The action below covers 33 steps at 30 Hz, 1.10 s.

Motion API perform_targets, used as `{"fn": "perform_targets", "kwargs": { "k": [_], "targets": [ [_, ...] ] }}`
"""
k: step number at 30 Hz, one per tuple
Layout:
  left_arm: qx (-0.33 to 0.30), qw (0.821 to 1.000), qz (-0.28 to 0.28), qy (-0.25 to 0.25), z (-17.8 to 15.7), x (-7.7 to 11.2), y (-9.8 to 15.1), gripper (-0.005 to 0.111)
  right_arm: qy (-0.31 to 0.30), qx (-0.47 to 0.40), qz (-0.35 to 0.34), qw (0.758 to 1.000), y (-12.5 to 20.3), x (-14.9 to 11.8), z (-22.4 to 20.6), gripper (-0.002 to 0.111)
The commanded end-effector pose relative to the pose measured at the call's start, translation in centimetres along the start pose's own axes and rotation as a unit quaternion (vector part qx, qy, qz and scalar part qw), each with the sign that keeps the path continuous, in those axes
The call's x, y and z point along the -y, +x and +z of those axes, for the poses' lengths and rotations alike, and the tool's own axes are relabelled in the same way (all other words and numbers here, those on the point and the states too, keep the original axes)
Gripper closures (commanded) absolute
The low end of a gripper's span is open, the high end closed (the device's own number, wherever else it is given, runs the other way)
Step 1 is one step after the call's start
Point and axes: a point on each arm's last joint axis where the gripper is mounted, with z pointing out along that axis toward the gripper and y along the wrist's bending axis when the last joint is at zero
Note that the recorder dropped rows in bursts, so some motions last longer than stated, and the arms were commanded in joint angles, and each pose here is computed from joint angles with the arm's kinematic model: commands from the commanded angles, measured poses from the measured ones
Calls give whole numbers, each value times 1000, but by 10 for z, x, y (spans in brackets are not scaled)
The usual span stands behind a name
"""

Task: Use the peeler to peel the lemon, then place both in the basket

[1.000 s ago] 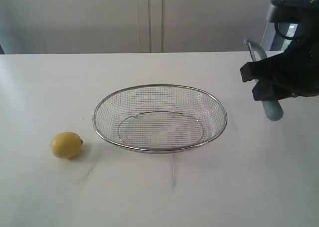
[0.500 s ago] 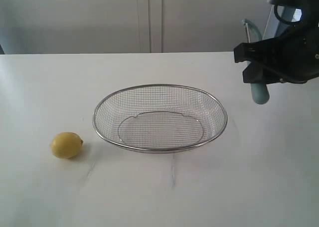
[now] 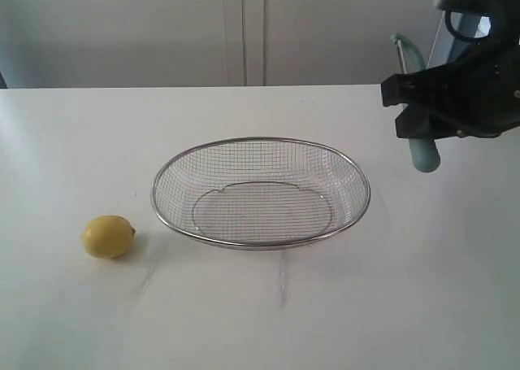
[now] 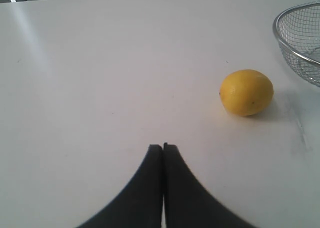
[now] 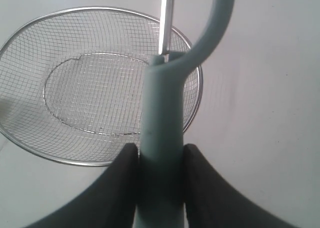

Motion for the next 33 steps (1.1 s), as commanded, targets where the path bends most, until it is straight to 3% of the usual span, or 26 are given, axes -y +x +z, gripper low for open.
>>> {"fn": "perform_targets", "kwargs": {
  "k": [1,7,17,33],
  "targets": [
    [1,1000,-2,5,0,1,1,107,1,2,-4,1000,0,1,-2,108],
    [20,1000,-3,2,0,0,-2,107,0,0,-4,1000,1,1,-2,108],
    [225,974,-4,-36,-9,-7,-39,107,0,-3,-4,1000,1,1,-2,108],
    [235,971,-4,-38,-10,-7,-40,107,-9,-6,5,1000,2,-1,-2,108]
  ]
}}
